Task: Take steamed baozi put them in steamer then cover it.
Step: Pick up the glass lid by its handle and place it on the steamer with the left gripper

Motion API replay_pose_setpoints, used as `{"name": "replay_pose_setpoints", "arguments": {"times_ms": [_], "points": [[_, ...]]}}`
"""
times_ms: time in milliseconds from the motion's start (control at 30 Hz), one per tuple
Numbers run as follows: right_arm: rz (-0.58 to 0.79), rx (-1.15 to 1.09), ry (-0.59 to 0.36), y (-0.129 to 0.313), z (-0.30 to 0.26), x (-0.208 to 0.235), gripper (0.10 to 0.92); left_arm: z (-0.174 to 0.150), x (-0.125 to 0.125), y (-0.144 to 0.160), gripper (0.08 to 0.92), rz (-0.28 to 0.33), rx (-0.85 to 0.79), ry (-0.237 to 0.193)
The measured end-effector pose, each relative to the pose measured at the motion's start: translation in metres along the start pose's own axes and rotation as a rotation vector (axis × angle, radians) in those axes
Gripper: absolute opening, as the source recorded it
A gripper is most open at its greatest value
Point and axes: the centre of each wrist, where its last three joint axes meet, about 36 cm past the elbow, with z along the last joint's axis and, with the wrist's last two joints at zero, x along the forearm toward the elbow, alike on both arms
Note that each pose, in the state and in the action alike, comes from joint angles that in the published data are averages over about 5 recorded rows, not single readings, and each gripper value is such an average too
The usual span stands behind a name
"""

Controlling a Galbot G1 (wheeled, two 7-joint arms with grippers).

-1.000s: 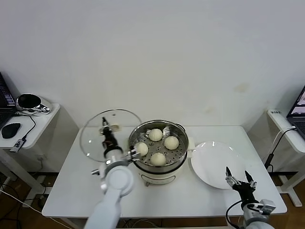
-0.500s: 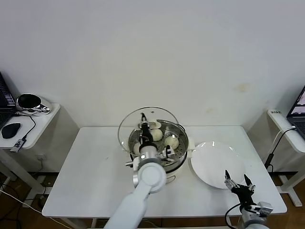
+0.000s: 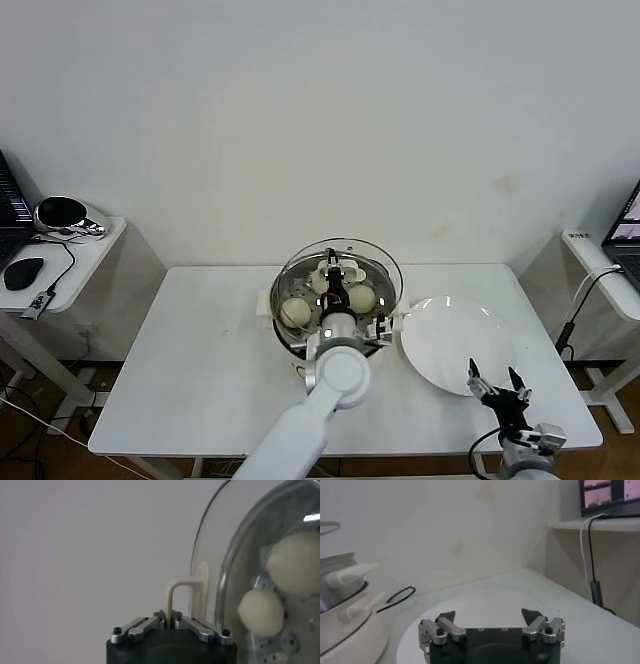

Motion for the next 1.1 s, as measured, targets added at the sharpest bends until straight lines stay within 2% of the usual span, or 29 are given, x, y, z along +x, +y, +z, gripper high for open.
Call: {"name": "replay_pose_setpoints", "arguments": {"times_ms": [267,800,1100], "points": [[-0.002,0.003,-0.001,0.0009,0.0002,-0.0021,0.823,-0.0024,0.0005,-0.0074,0.138,0.035,-0.018,0.001],[-0.007,0.006,0.005,0.006,0.0064,-0.0048,0.823,0.0048,-0.0022,-0.0074,0.138,0.059,-0.021,0.029],[-0.009,0.003,0.006,0.009,0.0085,-0.004,0.823,0.0051,-0.0026,-0.0092,0.138,0.075,-0.016,0.028]]}}
